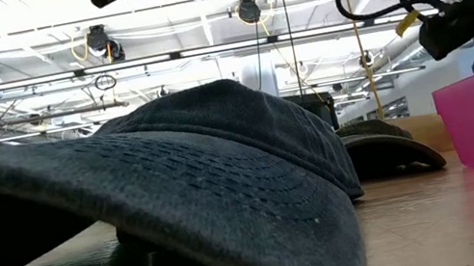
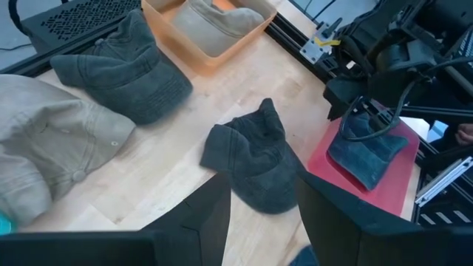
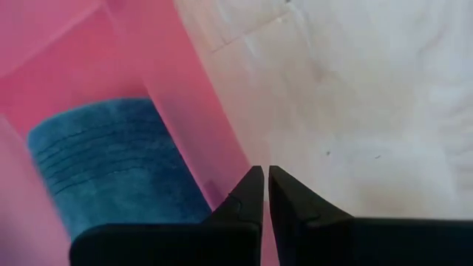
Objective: Pick & Place hat
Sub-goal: Adjust the red bin
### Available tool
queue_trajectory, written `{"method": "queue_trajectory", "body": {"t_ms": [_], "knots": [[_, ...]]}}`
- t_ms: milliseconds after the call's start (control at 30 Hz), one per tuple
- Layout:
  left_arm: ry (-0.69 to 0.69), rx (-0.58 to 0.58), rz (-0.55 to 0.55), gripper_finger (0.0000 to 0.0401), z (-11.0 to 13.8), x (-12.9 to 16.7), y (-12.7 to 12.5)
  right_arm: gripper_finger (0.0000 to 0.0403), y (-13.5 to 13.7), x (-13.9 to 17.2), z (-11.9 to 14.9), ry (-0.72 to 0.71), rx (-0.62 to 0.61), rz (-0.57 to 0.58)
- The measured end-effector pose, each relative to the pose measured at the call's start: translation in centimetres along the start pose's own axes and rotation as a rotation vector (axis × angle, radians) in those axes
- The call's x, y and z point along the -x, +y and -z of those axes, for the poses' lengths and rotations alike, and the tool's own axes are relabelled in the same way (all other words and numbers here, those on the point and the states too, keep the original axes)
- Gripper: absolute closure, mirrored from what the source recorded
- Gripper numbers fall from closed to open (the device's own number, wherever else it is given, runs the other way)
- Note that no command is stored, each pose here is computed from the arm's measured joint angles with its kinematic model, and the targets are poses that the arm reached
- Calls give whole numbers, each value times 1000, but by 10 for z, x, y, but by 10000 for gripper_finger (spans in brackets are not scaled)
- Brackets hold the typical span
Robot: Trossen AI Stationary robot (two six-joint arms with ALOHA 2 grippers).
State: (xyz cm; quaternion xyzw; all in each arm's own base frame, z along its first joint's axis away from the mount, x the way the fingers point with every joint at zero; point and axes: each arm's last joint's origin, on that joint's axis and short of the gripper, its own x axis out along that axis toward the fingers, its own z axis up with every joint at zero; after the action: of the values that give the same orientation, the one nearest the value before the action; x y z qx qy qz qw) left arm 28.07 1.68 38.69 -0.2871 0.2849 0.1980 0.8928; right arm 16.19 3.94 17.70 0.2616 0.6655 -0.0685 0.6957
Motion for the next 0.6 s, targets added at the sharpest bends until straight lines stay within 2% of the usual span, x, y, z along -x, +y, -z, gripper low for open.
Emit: {"method": "queue_trajectory", "body": {"t_ms": [167,333,600], "knots": [[0,0,0,238,0,0,0,402,5,-1,1,9,-3,-40],[1,-1,-1,238,0,0,0,402,10,-2,6,23,-62,-39],[2,-1,-2,238,0,0,0,402,24,-6,16,29,-67,-62]]}}
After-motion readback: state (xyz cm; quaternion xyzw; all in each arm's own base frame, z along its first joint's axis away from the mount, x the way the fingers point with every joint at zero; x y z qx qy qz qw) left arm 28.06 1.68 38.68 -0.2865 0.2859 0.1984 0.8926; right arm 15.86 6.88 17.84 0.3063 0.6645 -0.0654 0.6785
